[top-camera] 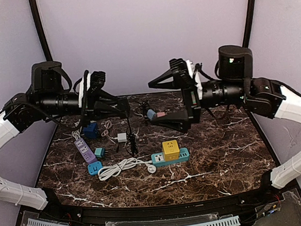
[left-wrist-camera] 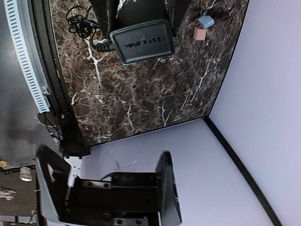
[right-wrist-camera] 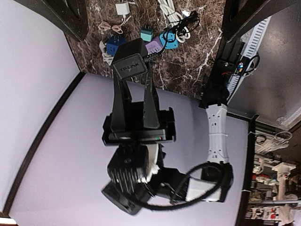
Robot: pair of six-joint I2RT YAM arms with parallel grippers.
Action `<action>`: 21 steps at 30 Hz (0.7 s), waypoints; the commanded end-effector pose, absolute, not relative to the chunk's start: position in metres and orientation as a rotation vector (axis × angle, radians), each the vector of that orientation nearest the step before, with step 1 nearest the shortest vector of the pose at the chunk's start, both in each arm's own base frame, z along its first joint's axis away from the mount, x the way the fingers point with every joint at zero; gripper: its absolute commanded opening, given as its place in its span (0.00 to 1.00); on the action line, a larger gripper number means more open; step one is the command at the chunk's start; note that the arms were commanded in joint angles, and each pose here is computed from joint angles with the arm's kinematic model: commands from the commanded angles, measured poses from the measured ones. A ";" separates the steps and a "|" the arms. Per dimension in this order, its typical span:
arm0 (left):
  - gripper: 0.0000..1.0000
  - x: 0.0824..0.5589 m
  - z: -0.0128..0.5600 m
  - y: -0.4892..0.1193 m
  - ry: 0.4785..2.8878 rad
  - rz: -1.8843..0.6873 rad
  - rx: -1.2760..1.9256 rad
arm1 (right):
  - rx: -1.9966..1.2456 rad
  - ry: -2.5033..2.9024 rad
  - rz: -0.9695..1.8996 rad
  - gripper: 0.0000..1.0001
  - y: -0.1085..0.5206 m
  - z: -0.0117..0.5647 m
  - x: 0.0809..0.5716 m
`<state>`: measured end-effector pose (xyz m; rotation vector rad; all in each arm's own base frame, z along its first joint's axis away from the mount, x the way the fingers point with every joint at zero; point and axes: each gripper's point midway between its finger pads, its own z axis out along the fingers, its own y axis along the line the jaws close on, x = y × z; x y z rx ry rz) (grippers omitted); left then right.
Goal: Insert the plug
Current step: Pick up the plug from the center of the board.
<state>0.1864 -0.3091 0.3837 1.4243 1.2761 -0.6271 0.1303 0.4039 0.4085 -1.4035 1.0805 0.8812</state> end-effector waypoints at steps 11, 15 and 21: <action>0.01 0.125 0.399 -0.312 1.106 -0.948 1.550 | -1.528 1.131 0.900 0.82 0.423 0.397 0.143; 0.01 0.127 0.404 -0.315 1.132 -0.989 1.513 | -1.514 1.105 1.023 0.77 0.431 0.392 0.133; 0.01 0.132 0.405 -0.318 1.144 -0.992 1.489 | -1.461 1.097 1.054 0.61 0.438 0.392 0.136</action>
